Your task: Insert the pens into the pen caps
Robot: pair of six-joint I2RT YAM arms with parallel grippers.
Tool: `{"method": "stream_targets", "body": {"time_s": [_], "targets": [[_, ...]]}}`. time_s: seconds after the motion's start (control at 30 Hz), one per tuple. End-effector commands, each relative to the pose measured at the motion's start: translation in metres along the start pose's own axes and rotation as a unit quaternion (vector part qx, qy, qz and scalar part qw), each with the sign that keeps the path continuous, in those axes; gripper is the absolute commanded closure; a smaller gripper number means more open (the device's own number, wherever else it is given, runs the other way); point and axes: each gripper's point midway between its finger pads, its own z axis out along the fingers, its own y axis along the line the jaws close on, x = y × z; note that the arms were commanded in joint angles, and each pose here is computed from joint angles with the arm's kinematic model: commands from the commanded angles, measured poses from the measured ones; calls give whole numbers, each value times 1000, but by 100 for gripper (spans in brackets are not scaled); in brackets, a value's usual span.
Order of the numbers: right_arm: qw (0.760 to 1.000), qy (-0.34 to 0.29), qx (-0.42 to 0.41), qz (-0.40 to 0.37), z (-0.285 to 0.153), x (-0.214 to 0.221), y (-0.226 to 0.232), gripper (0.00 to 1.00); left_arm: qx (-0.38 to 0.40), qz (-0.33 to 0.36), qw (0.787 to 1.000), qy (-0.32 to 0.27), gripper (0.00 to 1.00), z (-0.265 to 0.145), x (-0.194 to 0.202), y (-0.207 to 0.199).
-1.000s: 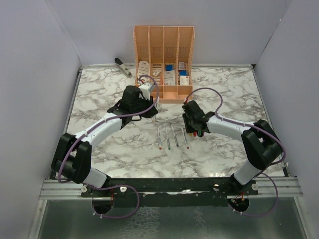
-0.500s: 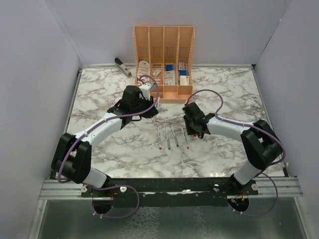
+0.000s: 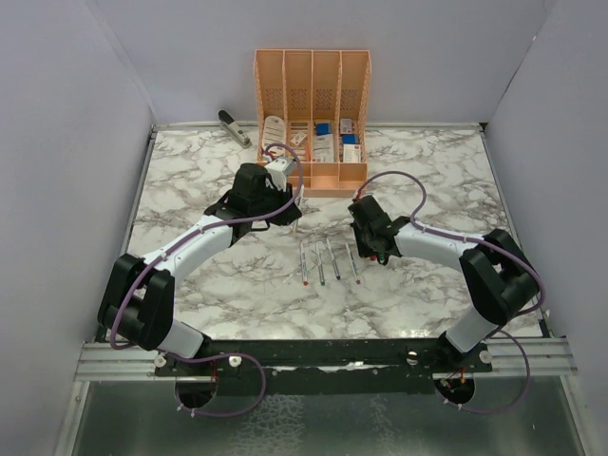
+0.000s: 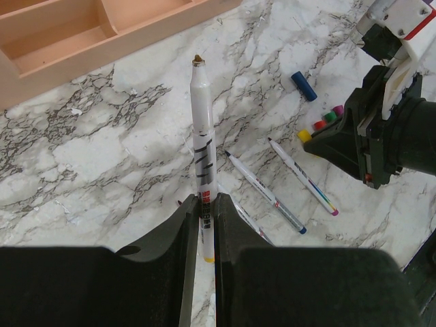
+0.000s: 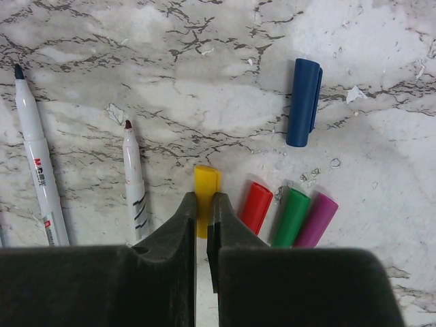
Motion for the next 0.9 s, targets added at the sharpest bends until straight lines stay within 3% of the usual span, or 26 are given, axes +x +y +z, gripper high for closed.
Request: {"method": "stream_targets", "body": {"time_s": [0.0,0.2,0.4,0.63,0.87], "targets": [[1000,21,1,-1,0,14,-1,99,2,8,1000,-15,100,-3,-8,-1],[999,-41,-3,6,-12,-40,9,99,6,19,999,-29,100,-6,-14,-4],[979,-200,-35,24,-58,-144,25,99,28,22,999,-34,100,-7,-15,-12],[909,-404,-86,53,-131,-222,29,99,84,14,994,-71,100,-13,-19,-37],[829,-516,-201,75,-187,-234,45,99,157,32,982,-94,100,-13,-18,-85]]}}
